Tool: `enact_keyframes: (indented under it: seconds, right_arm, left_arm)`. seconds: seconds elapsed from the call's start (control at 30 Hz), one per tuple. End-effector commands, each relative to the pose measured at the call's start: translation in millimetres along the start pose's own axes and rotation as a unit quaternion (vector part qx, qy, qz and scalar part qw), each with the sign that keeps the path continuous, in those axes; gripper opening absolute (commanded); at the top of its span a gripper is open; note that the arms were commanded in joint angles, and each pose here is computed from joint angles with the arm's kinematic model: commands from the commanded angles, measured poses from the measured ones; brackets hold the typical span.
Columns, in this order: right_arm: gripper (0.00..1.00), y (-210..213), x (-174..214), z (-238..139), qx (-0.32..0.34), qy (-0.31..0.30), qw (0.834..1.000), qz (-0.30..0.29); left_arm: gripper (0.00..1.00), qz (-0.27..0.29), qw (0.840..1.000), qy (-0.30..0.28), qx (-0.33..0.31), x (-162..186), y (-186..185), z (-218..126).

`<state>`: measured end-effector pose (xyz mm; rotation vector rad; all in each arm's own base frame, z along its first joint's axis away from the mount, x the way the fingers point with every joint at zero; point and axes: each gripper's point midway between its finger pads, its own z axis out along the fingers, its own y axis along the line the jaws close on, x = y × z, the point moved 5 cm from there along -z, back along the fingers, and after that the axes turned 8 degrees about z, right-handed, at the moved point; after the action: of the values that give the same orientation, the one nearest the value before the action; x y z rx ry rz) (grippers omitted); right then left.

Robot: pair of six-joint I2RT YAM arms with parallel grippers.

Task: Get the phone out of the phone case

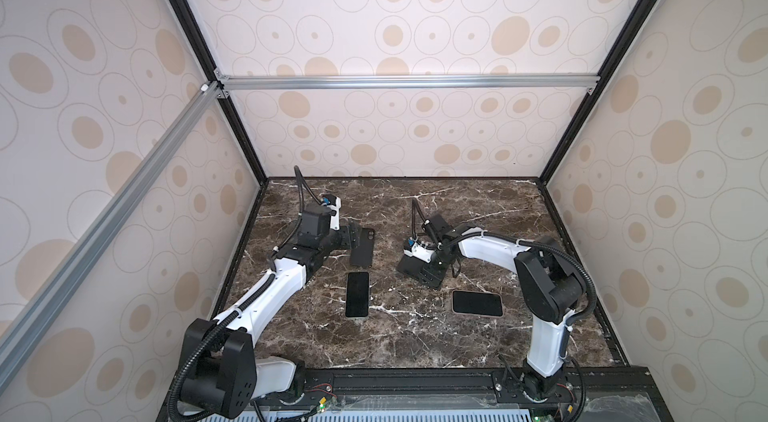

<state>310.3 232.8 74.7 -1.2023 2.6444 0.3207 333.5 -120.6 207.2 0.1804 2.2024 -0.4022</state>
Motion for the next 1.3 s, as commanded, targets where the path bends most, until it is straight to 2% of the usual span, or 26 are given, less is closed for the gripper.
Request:
enact_keyframes:
  seconds: [0.0, 0.13, 0.33, 0.47, 0.57, 1.03, 1.17, 1.27]
  right_arm:
    - [0.23, 6, -14, -17, -0.027, -0.046, 0.993, 0.110]
    - [0.24, 7, -21, -13, -0.047, -0.083, 0.972, 0.213]
    - [0.23, 10, -18, -5, -0.088, -0.165, 0.918, 0.351]
    - [0.18, 15, -18, -4, -0.140, -0.216, 0.881, 0.398]
    - [0.18, 17, -19, -3, -0.166, -0.236, 0.865, 0.410]
    - [0.18, 23, -16, -6, -0.173, -0.249, 0.866, 0.397]
    - [0.18, 25, -18, -11, -0.176, -0.257, 0.867, 0.388]
    - [0.18, 27, -20, -14, -0.179, -0.261, 0.869, 0.381]
  left_arm:
    - [0.77, -0.042, 0.999, -0.010, 0.023, 2, -19, 1]
    - [0.75, -0.072, 0.995, 0.005, 0.065, 23, -50, 11]
    - [0.73, -0.128, 0.986, 0.030, 0.106, 51, -79, 30]
    - [0.72, -0.147, 0.980, 0.044, 0.125, 57, -93, 44]
    - [0.69, -0.148, 0.978, 0.057, 0.134, 58, -104, 55]
    - [0.54, -0.203, 0.965, 0.077, 0.150, 74, -116, 104]
    - [0.45, -0.210, 0.961, 0.085, 0.161, 75, -121, 117]
    - [0.33, -0.217, 0.956, 0.088, 0.178, 76, -126, 124]
